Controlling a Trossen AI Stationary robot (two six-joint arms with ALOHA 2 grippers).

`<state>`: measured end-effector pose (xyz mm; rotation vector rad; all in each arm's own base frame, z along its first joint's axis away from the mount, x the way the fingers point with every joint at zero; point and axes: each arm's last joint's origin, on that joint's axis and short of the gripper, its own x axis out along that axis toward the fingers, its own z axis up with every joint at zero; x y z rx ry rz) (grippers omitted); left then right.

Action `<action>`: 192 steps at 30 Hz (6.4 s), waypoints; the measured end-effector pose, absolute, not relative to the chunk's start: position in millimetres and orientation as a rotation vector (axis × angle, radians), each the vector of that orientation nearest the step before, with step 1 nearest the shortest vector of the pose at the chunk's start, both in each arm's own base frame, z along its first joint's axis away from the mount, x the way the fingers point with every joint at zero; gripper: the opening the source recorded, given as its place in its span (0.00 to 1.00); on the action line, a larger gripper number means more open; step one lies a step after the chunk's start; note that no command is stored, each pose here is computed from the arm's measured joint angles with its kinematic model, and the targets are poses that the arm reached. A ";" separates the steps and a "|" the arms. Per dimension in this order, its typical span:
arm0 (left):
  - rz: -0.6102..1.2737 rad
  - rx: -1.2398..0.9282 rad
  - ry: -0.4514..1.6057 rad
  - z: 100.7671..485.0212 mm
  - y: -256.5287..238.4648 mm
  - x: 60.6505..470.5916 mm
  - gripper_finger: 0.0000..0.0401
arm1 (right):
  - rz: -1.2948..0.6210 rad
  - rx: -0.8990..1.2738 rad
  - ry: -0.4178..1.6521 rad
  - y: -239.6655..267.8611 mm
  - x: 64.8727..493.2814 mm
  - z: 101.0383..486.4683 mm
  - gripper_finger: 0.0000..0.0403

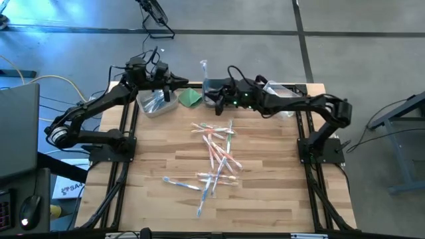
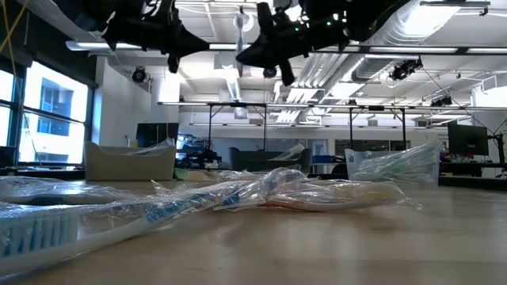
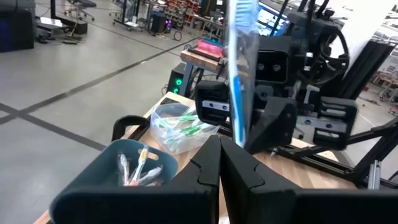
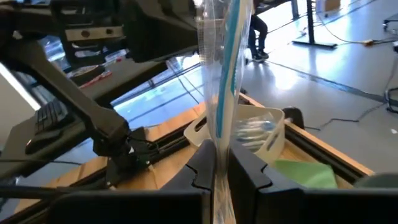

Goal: Pick & Place Toothbrushes
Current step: Put the blue toothbrush into the gray bin, then put the orange toothbrush into the blue bin

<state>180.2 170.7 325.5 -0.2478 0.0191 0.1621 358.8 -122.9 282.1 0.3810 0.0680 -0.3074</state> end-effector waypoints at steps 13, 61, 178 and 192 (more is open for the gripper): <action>0.163 -0.214 -0.030 330.2 172.0 181.6 0.34 | -0.300 0.340 0.091 -125.4 366.5 285.9 0.04; 0.098 -0.187 -0.148 322.8 146.2 239.7 0.25 | -0.289 0.294 0.208 -108.3 369.7 275.9 0.03; 0.757 -0.124 1.076 220.7 204.5 143.6 0.43 | -0.525 0.264 0.358 -129.7 309.4 311.0 0.52; 0.760 -0.137 0.844 267.4 172.1 124.0 0.10 | -0.516 0.273 0.447 -127.9 306.2 303.4 0.52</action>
